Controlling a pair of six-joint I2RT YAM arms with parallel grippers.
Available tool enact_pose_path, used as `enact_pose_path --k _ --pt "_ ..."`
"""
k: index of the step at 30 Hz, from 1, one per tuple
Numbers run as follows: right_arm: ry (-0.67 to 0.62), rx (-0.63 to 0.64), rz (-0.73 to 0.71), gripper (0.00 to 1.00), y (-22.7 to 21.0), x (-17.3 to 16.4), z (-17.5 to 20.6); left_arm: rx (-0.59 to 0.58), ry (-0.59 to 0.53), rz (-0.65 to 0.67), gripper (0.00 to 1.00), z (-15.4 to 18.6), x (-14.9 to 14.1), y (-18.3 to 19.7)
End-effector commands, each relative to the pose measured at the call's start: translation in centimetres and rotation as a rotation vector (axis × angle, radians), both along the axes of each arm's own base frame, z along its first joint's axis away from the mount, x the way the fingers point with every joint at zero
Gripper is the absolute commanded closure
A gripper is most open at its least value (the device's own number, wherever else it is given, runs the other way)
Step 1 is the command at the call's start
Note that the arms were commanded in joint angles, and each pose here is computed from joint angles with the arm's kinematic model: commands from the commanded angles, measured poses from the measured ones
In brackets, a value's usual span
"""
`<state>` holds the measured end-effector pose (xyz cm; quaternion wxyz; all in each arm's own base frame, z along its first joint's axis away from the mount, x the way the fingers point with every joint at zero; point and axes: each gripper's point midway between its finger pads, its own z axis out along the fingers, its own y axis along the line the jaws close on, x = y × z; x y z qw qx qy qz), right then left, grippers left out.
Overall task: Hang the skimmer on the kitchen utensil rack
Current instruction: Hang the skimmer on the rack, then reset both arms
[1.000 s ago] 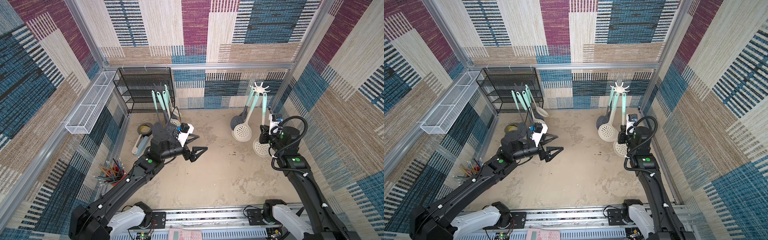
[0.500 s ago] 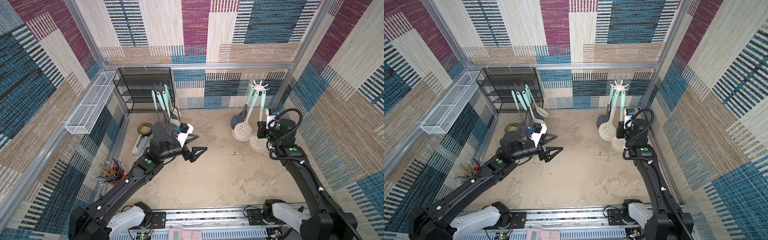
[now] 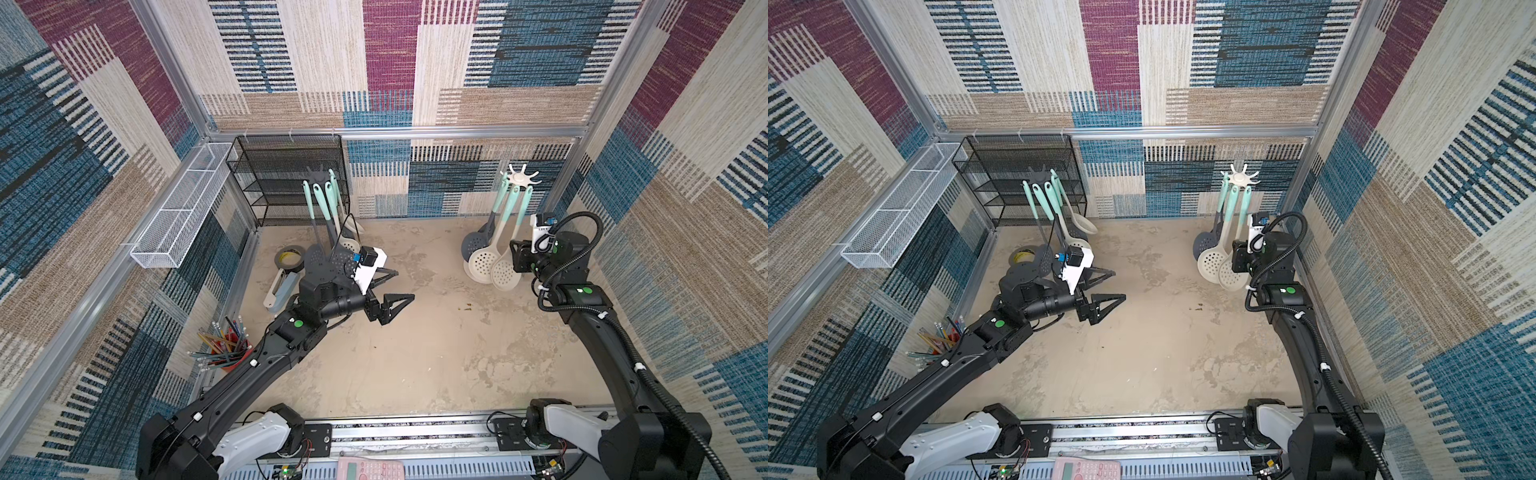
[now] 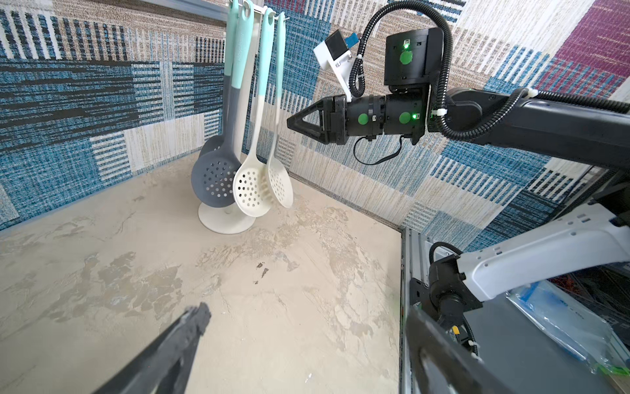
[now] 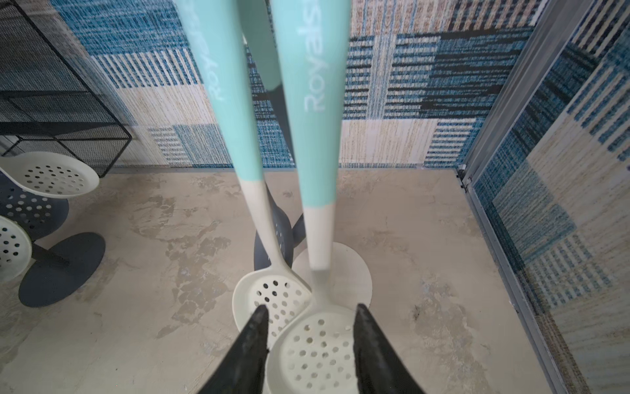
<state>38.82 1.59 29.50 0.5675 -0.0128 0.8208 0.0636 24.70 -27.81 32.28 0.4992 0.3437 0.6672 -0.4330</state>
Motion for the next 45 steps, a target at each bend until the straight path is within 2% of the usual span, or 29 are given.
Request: enact_pose_path --k 1,5,12,15,19,26,32,38,45 --pt "-0.057 0.019 -0.027 0.45 -0.3 0.0 1.9 0.011 -0.042 0.006 0.06 0.2 0.2 0.1" --pt "-0.107 0.028 -0.058 0.31 -0.8 -0.9 3.4 0.033 -0.057 0.043 0.05 0.0 0.6 0.5" --pt "-0.21 0.075 -0.108 0.21 -1.4 -2.8 4.7 0.081 -0.067 0.118 0.02 -0.7 1.6 1.3" --pt "-0.257 0.098 -0.096 0.15 -1.1 -3.6 5.4 0.102 -0.079 0.184 0.0 -1.1 2.4 2.0" --pt "-0.353 0.109 -0.106 0.01 -1.3 -5.4 7.1 0.137 -0.113 0.305 0.0 -1.6 3.6 3.5" --pt "-0.445 0.117 -0.128 0.01 -1.7 -7.5 8.4 0.208 -0.178 0.483 0.0 -0.1 4.5 7.1" --pt "-0.483 0.104 -0.187 0.01 -2.7 -8.8 6.9 0.261 -0.188 0.657 0.0 0.2 4.4 11.8" --pt "-0.504 0.116 -0.23 0.01 -3.5 -9.4 3.3 0.302 -0.137 0.865 0.0 -2.7 4.5 17.9" --pt "-0.488 0.16 -0.256 0.01 -3.8 -9.3 -1.8 0.301 -0.099 1.025 0.0 -8.6 4.9 22.1"
